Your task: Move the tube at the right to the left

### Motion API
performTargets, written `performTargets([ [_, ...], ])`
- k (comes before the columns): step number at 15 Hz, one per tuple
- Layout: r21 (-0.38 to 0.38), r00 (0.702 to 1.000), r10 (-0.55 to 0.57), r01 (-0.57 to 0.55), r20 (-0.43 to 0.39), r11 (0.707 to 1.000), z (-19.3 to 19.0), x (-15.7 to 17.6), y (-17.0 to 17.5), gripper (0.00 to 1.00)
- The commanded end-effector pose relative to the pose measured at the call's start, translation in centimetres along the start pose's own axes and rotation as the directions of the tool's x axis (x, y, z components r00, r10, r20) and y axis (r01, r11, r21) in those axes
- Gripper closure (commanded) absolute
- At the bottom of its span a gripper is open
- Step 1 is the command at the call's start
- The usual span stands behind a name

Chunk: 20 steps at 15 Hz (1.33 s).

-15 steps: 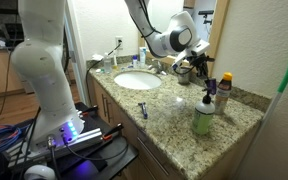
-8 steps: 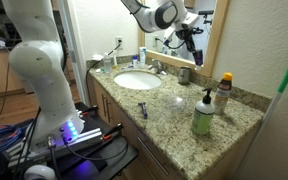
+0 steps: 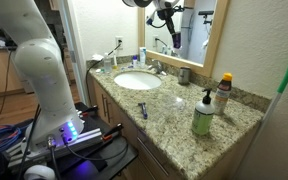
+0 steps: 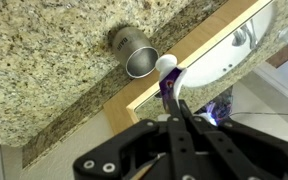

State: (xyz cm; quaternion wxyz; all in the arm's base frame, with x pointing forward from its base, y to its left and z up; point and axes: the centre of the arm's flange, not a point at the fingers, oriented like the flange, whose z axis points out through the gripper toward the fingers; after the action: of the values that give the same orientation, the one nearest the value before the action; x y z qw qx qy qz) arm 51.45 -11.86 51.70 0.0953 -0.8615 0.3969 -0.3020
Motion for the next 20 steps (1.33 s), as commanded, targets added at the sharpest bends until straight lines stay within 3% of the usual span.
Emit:
performTargets([
  [1, 0.105, 0.99, -0.119, 0.11, 0.08, 0.988, -1.1, -3.2, -3.4, 0.99],
  [6, 0.265, 0.927, -0.322, 0.267, 0.193, 0.927, -7.3, -10.8, -12.2, 0.99],
  [7, 0.214, 0.954, -0.259, 0.224, 0.15, 0.951, -5.0, -9.8, -11.0, 0.97],
  [10, 0.261, 0.935, -0.309, 0.258, 0.175, 0.93, -7.8, -11.8, -12.7, 0.97],
  [12, 0.249, 0.926, -0.334, 0.287, 0.174, 0.925, -7.0, -12.4, -13.2, 0.99],
  [16, 0.323, 0.83, -0.532, 0.465, 0.164, 0.824, -7.6, -19.2, -19.8, 0.99],
  [19, 0.338, 0.735, -0.672, 0.613, 0.09, 0.714, -8.1, -25.6, -25.6, 0.99],
  [20, 0.337, 0.727, -0.683, 0.626, 0.074, 0.703, -8.1, -26.7, -26.6, 0.99],
])
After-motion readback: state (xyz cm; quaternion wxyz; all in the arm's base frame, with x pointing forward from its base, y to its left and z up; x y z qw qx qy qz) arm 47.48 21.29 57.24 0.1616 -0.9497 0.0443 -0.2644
